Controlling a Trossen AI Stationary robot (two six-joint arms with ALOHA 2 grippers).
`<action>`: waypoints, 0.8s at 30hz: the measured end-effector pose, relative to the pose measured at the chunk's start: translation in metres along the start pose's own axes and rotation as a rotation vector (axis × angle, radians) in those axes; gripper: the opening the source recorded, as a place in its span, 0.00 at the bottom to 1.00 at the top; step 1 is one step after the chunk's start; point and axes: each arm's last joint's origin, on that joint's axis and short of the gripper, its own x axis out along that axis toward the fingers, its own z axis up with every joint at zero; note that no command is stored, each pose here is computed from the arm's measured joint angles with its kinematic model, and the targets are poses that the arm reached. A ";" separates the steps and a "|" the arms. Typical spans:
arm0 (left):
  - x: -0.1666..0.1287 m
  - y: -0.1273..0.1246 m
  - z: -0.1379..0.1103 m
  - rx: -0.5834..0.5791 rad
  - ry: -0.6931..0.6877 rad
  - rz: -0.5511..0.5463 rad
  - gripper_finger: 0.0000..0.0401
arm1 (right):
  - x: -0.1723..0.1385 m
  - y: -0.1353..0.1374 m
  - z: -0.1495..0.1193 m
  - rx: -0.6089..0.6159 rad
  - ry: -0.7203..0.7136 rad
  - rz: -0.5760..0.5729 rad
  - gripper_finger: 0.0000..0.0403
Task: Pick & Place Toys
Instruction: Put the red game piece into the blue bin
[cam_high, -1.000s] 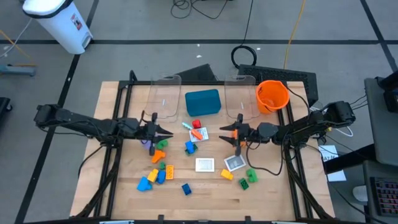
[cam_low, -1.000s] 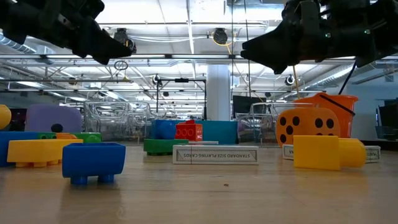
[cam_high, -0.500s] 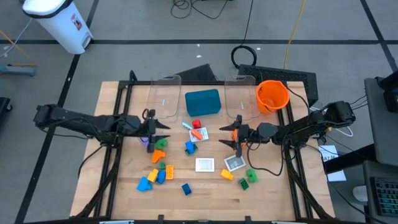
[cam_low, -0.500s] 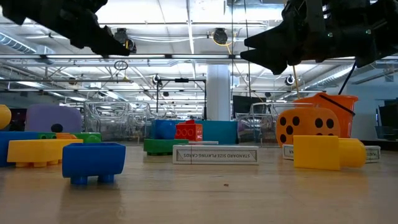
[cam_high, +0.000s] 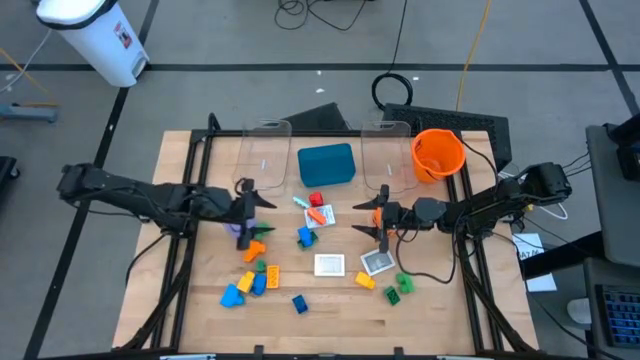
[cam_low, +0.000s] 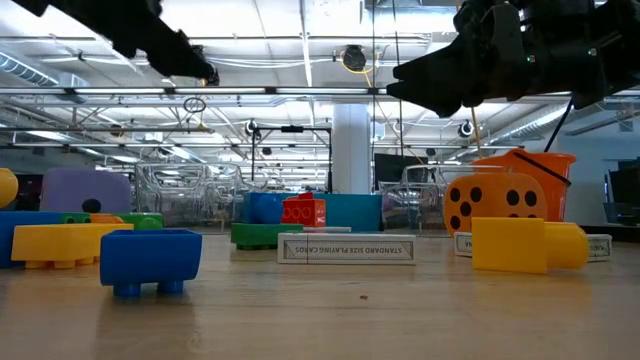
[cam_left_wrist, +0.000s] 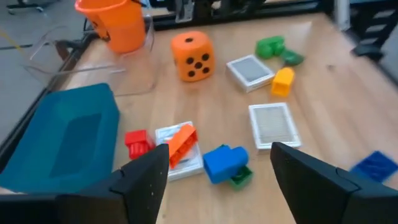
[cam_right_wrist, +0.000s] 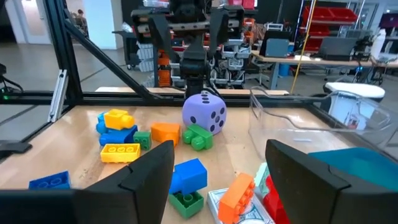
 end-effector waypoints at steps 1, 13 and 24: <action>0.005 0.000 -0.001 0.017 0.014 0.008 0.72 | 0.000 0.000 0.000 -0.010 0.002 0.000 0.60; 0.037 0.006 -0.012 0.070 0.146 0.158 0.72 | 0.020 -0.011 0.018 0.120 0.030 0.066 0.58; -0.014 0.015 0.018 0.091 0.026 0.191 0.72 | 0.077 -0.044 0.063 0.103 0.315 -0.039 0.54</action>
